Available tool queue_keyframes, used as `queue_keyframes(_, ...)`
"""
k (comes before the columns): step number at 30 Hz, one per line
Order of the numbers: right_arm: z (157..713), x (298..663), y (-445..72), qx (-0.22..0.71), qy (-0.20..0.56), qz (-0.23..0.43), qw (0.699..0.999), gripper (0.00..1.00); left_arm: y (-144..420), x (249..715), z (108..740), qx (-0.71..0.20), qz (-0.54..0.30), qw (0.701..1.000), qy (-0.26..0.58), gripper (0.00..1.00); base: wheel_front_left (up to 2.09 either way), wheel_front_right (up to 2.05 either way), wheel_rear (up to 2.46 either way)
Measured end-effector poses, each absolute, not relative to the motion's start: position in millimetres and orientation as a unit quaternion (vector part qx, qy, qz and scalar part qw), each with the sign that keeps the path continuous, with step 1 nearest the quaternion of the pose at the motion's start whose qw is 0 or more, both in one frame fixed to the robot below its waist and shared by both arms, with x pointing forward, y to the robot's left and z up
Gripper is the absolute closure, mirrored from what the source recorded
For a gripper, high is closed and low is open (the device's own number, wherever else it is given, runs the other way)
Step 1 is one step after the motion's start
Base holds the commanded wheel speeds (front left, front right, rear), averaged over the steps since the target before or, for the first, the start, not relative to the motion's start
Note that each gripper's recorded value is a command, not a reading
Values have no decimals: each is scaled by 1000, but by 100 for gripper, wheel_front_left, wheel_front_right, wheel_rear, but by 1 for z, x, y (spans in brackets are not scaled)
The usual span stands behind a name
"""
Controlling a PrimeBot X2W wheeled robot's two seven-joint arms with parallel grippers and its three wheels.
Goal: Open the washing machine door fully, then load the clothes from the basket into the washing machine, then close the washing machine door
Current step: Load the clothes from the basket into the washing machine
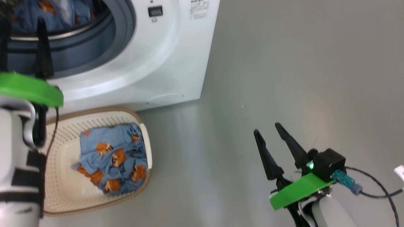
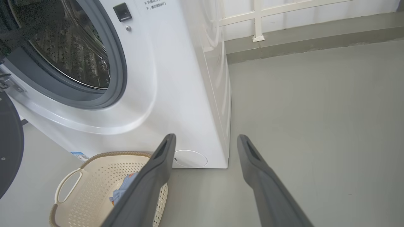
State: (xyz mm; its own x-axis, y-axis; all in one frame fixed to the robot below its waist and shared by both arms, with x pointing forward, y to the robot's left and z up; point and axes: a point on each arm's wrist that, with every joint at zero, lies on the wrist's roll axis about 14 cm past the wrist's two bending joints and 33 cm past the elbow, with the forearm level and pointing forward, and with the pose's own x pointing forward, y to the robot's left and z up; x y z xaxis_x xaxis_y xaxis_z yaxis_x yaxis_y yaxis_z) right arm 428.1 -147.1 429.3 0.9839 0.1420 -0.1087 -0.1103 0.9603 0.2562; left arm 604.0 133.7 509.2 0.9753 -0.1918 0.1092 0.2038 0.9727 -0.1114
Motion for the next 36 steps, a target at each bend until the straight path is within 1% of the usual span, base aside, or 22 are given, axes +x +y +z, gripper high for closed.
queue_keyframes(5,441,416,-149,122,53,63,989,0,136,577,527,-56,-98,991,-71,0,0,0,0)
queue_keyframes(9,452,411,-148,117,39,65,990,0,143,554,529,-55,-90,992,-74,0,0,0,0)
queue_keyframes(16,467,398,-154,115,20,57,992,0,165,505,539,-50,-54,993,-91,0,0,0,0)
queue_keyframes(22,482,391,-153,111,0,61,992,0,179,467,534,-44,-32,995,-85,0,0,0,0)
queue_keyframes(26,486,387,-154,107,-6,59,992,0,185,448,534,-35,-23,995,-85,0,0,0,0)
queue_keyframes(31,492,386,-156,102,-16,58,993,0,184,426,520,-39,-18,997,-66,0,0,0,0)
queue_keyframes(36,503,387,-155,96,-32,61,993,0,182,413,520,-45,-10,997,-67,0,0,0,0)
